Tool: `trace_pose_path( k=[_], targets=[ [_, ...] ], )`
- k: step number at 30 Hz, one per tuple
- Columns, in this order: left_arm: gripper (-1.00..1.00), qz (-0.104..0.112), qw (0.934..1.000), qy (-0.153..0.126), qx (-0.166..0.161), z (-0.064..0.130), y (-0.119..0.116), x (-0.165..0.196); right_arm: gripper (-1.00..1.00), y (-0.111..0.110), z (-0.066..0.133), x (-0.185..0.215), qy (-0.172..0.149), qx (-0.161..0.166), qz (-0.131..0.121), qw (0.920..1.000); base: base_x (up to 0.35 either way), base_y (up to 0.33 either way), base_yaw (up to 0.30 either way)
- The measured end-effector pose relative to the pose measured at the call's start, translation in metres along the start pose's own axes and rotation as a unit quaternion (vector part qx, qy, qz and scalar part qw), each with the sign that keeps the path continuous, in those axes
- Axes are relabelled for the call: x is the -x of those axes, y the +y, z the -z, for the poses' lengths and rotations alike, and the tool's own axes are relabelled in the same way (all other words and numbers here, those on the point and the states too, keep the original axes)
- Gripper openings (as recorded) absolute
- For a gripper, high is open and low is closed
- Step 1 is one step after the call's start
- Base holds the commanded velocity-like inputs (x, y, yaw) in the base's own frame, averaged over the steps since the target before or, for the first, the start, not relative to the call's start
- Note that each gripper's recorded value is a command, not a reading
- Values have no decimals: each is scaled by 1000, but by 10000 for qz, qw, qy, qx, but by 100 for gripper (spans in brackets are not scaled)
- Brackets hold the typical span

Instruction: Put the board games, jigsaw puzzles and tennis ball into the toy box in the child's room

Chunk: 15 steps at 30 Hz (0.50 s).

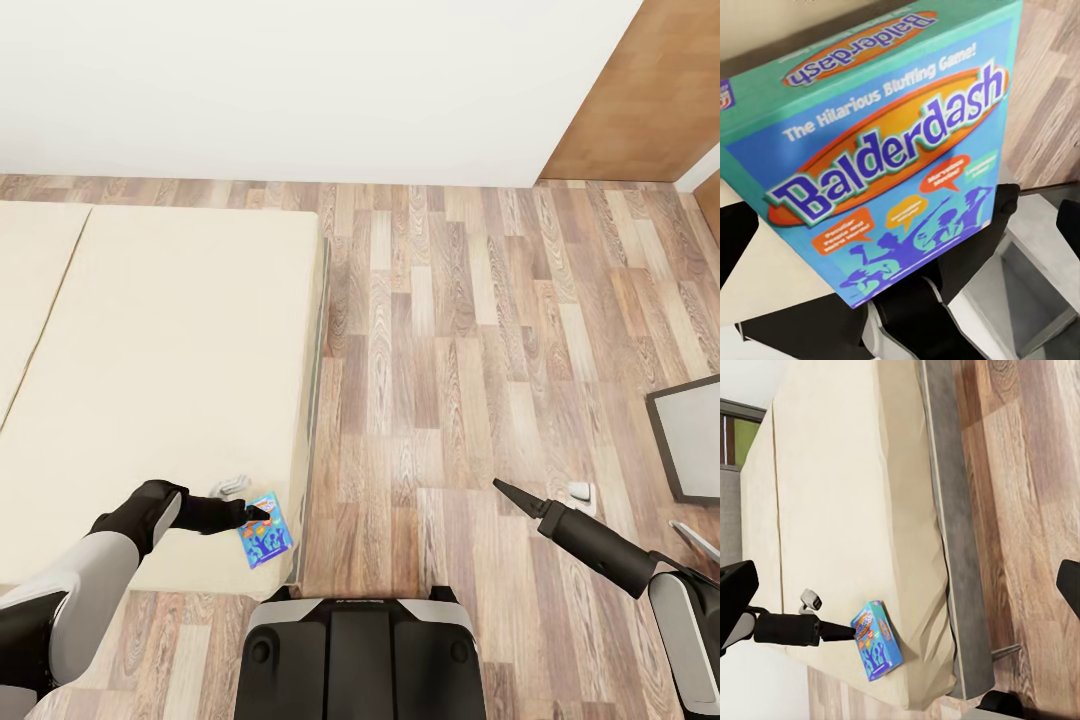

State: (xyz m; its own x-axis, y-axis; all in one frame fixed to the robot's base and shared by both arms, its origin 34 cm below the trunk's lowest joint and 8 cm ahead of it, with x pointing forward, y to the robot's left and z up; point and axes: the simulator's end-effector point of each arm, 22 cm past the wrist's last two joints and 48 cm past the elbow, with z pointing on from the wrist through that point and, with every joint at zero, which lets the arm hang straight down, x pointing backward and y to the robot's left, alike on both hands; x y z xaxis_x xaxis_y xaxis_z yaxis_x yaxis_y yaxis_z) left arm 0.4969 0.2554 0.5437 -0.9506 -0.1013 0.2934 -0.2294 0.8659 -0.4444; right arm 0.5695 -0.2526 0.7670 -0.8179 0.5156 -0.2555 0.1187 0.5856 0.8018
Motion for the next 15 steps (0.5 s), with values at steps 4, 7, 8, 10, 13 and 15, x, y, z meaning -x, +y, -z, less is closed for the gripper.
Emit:
trace_pose_path(
  k=[4,7,8,10,13,15],
  targets=[
    [100,5,10000,-3,-19,0,-1,0,100,0,0,0,1,1,2,10000,0,0,0],
    [100,5,10000,-7,-57,1,-2,0,100,0,0,0,2,-1,4,10000,0,0,0],
    [100,6,10000,-7,-62,1,-2,0,100,0,0,0,2,-1,5,10000,0,0,0],
    [100,5,10000,-10,-71,1,-2,1,100,0,0,0,3,-1,5,10000,0,0,0],
    [100,2,10000,-14,-77,1,-2,1,100,0,0,0,3,-1,6,10000,0,0,0],
    [100,1,9999,-15,-101,1,-3,1,100,0,0,0,3,-1,6,10000,0,0,0]
  ],
)
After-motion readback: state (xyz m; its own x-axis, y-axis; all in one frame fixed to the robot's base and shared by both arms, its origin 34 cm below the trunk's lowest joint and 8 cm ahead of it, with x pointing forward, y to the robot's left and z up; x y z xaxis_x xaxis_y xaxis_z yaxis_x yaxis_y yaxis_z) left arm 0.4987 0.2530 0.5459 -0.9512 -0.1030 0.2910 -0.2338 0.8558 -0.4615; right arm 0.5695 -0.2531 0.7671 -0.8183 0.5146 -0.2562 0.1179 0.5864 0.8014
